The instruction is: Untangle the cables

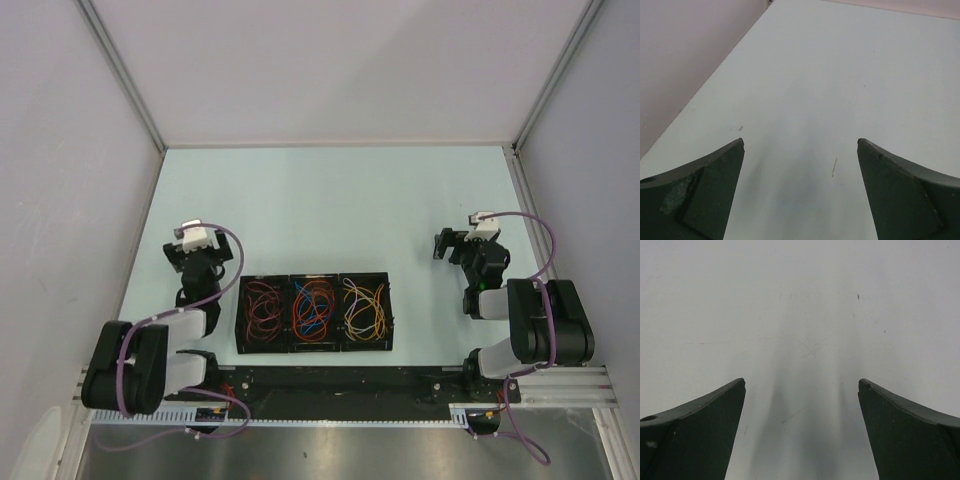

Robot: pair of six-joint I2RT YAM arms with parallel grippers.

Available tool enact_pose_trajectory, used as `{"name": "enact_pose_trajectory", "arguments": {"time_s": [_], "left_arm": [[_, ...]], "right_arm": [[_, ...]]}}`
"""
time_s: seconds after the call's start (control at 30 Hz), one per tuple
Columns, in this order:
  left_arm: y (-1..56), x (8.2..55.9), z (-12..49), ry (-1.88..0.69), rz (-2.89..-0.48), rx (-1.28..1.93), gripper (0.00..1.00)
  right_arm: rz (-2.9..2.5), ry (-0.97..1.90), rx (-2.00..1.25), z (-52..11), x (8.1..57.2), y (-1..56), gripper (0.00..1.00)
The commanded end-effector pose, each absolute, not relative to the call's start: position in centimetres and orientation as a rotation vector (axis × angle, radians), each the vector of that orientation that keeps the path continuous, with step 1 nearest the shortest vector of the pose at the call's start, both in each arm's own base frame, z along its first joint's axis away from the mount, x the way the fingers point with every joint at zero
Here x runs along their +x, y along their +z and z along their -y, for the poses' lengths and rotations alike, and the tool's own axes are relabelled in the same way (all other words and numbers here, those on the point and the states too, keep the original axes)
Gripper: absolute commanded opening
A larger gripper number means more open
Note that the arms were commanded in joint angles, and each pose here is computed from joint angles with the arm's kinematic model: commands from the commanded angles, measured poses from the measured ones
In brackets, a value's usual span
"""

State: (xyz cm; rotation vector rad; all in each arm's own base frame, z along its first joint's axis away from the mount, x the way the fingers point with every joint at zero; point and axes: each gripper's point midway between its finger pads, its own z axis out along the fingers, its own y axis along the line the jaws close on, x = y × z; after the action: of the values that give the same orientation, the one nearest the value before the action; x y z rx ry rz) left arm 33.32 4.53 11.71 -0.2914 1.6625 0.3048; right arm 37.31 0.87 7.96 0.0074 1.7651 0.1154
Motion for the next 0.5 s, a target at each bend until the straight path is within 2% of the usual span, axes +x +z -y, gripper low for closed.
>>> {"name": "enact_pose_trajectory", "arguments": {"time_s": [0.0,0.07,0.17,0.47], "left_arm": [[13.6,34.8,-1.5,0.091,-1.523,-0.156,0.99],[13.5,35.2,-0.6,0.087,-1.505,-0.06,0.96],[12.6,35.3,-0.7,0.089,-1.559,-0.074,1.0],[13.1,35.7,-0.4,0.096,-1.546,-0.058,1.0]], "right_arm": [[-1.705,0.109,-0.013,-1.0,37.8,9.4,1.0],[-1.705,0.109,-0.013,-1.0,37.9,9.4,1.0],[-1.702,0.108,-0.012,-1.0,37.9,9.5,1.0],[-1.702,0.106,-0.013,-1.0,37.9,9.5,1.0]]}}
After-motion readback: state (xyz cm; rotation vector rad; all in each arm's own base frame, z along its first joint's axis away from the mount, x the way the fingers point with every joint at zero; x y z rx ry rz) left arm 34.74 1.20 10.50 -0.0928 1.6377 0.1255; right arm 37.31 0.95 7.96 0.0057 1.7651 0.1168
